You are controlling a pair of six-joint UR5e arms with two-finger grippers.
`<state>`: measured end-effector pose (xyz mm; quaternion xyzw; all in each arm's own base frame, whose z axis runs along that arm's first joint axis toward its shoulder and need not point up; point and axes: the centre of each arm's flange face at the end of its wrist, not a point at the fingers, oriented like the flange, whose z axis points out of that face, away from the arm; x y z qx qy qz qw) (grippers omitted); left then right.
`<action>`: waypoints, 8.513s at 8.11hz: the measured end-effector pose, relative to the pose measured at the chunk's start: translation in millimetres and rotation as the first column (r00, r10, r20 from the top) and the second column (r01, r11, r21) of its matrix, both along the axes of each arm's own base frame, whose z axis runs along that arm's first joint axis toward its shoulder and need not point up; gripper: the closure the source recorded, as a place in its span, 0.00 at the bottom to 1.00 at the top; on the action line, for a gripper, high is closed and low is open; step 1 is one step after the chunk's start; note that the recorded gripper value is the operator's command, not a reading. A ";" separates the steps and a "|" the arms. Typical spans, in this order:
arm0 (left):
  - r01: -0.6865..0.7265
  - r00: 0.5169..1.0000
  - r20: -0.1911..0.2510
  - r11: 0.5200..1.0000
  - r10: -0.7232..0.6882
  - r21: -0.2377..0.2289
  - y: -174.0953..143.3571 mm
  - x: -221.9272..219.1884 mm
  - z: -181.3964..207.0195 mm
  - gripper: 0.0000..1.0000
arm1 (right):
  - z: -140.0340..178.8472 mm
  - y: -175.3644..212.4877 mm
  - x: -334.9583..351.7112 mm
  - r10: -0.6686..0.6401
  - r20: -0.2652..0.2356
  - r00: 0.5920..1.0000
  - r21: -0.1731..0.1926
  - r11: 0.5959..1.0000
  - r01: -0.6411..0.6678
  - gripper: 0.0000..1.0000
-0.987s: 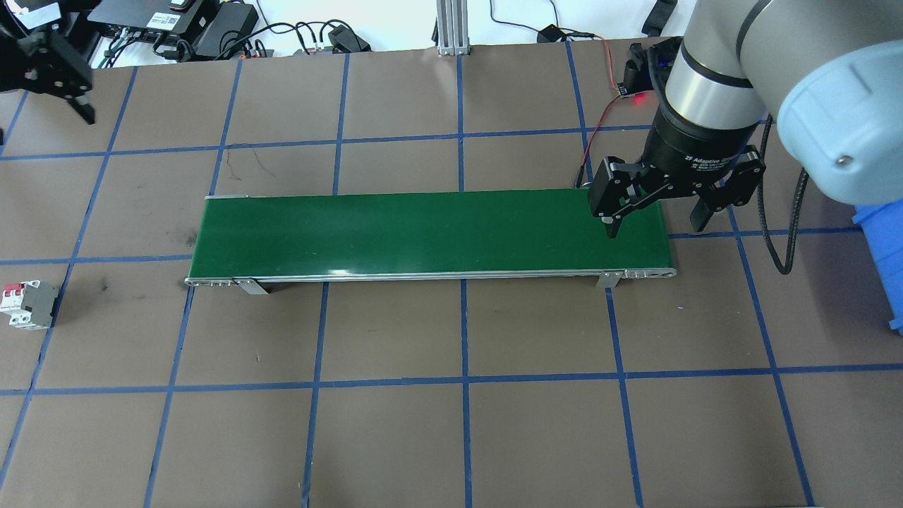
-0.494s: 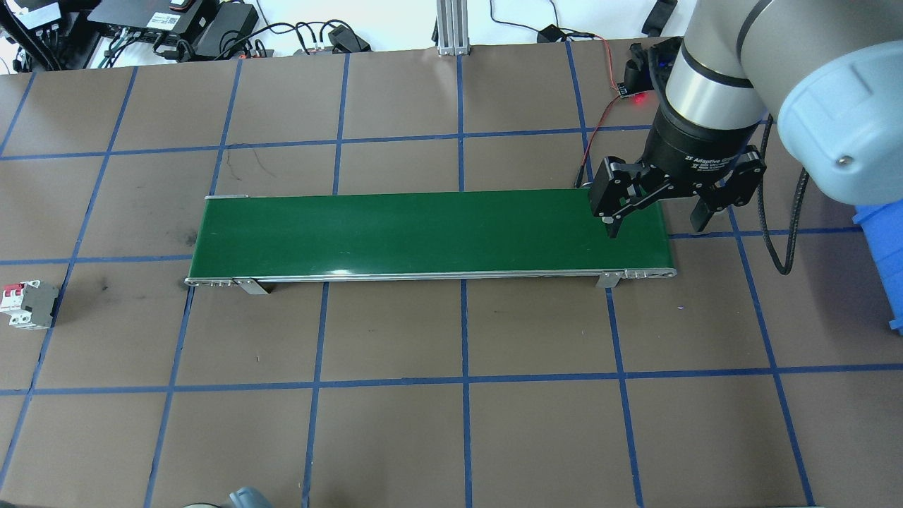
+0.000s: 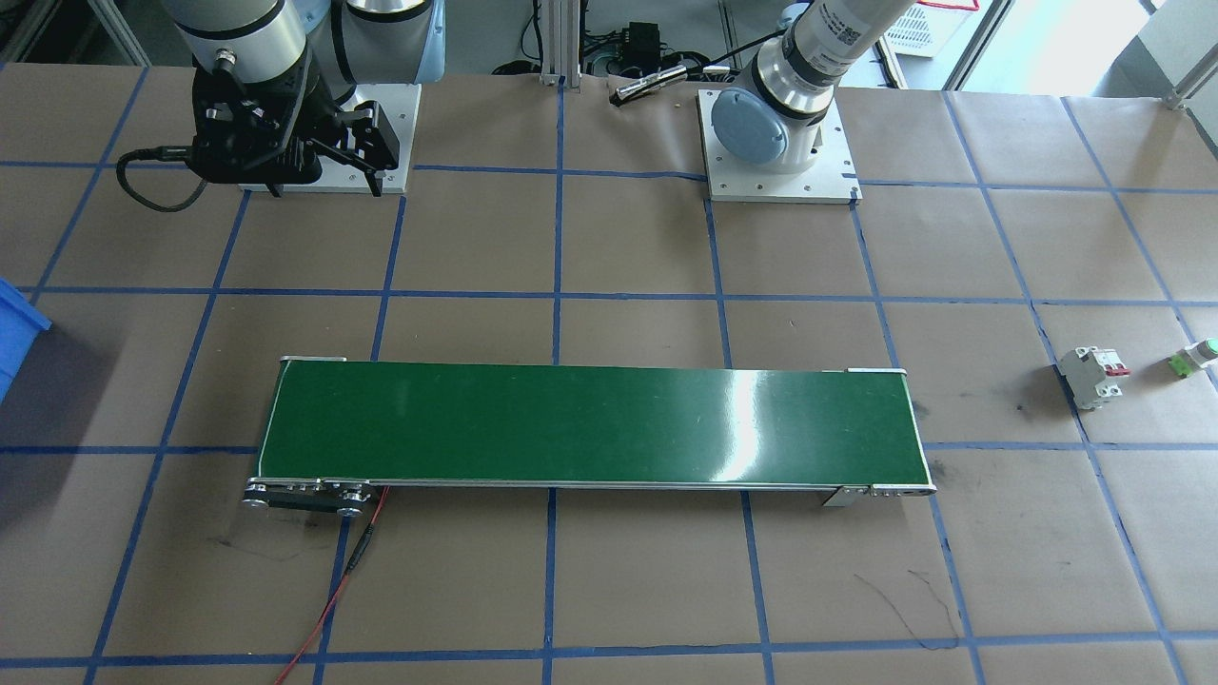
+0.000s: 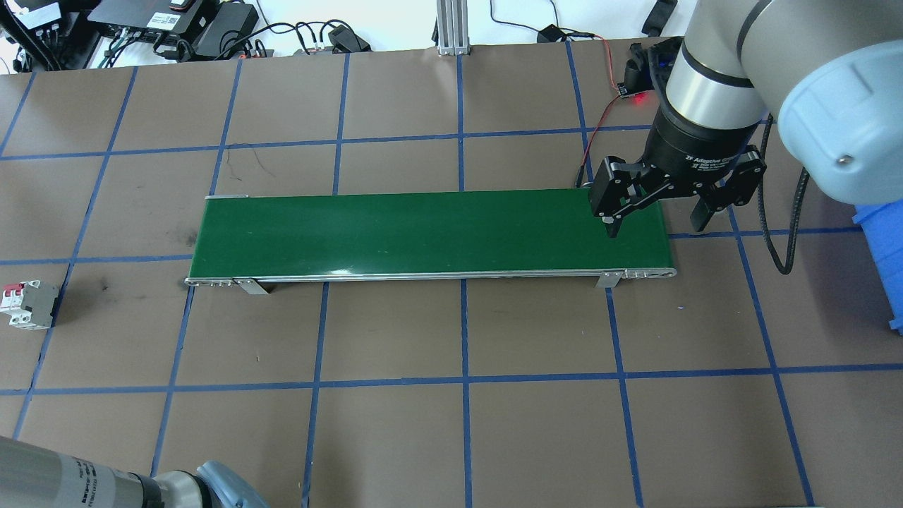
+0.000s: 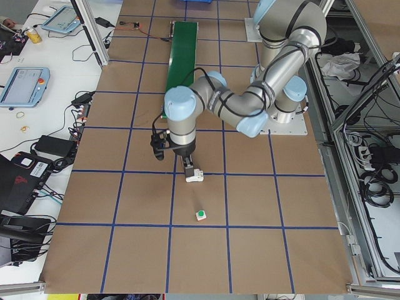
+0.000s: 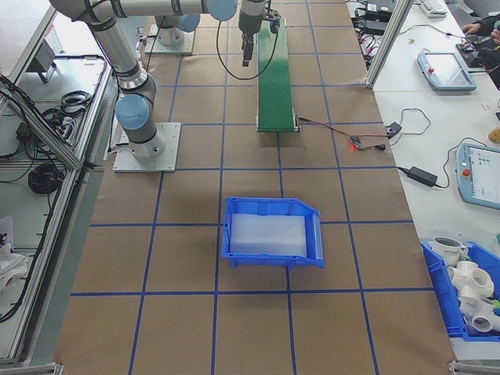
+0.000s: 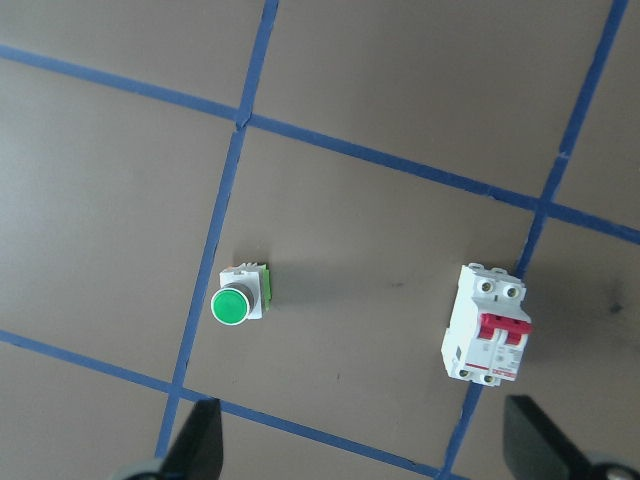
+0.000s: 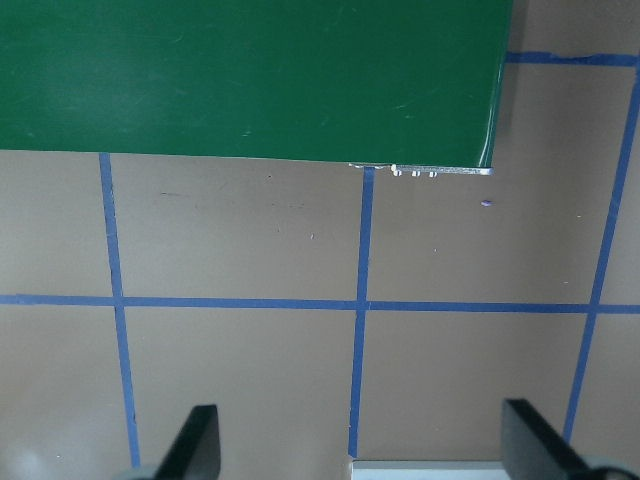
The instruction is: Move button from left to right
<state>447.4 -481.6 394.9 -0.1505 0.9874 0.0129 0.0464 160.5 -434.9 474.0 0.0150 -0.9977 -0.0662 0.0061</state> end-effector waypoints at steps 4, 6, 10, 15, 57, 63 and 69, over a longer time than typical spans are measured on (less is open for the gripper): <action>-0.032 0.999 -0.014 0.999 0.032 0.016 9.5 64.9 -85.1 0.00 | -0.3 0.0 0.5 -0.001 0.000 1.000 -0.001 1.000 0.001 0.00; -0.047 0.998 -0.032 0.998 0.047 0.030 14.5 82.4 -119.8 0.00 | -1.1 -2.0 0.5 0.001 -0.002 1.000 -0.007 1.000 -0.001 0.00; -0.055 0.995 -0.080 0.996 0.060 0.065 19.4 98.6 -172.6 0.00 | -1.8 -4.4 -2.7 0.004 -0.036 0.999 -0.015 1.000 -0.005 0.00; -0.065 0.994 -0.085 0.993 0.074 0.102 24.5 103.6 -194.1 0.31 | -3.1 -9.1 -1.5 0.001 -0.025 1.000 -0.033 0.999 -0.002 0.00; -0.922 0.336 -0.109 0.350 0.936 0.163 -76.3 -407.7 -113.1 0.96 | -195.7 -123.2 -40.2 -0.070 0.263 0.962 -0.053 0.995 0.087 0.00; -0.921 0.344 -0.087 0.354 0.935 0.164 -79.7 -404.5 -130.2 0.24 | -195.7 -123.1 -40.1 -0.072 0.265 0.962 -0.052 0.995 0.089 0.00; -0.916 0.378 -0.073 0.384 0.923 0.119 -79.3 -405.8 -122.5 0.18 | -195.6 -123.2 -40.0 -0.073 0.266 0.961 -0.053 0.995 0.090 0.00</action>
